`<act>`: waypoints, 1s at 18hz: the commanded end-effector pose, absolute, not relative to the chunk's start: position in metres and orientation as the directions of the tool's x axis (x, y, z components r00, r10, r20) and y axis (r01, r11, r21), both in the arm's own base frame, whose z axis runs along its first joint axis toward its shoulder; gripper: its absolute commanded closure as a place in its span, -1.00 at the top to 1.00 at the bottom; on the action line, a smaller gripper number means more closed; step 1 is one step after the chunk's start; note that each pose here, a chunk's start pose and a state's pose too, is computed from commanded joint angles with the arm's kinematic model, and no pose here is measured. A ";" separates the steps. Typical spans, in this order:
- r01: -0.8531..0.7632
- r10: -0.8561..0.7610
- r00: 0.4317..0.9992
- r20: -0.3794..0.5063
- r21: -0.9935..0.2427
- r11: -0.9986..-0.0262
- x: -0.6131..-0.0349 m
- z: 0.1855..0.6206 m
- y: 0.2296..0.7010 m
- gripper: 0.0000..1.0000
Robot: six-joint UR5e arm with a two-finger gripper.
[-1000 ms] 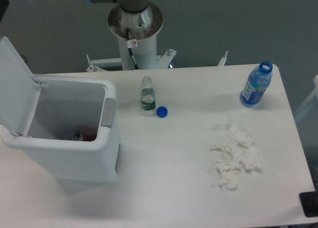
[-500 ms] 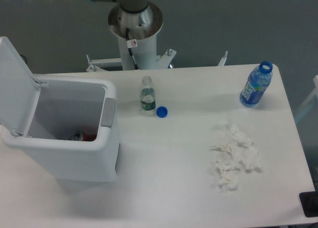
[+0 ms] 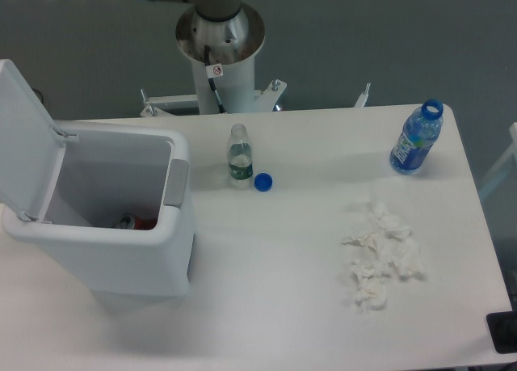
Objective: Close the trash can
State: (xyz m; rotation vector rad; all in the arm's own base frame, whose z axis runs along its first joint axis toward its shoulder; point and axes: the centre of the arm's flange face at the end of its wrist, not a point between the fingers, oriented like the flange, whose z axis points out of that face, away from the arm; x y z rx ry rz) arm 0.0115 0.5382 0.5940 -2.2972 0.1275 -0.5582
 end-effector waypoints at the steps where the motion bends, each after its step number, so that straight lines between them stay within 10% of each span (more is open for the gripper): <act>1: 0.076 -0.252 0.901 0.354 -0.700 -0.710 0.011 0.594 0.538 1.00; 18: 0.077 -0.088 0.975 0.204 -0.684 -0.725 -0.020 0.597 0.526 1.00</act>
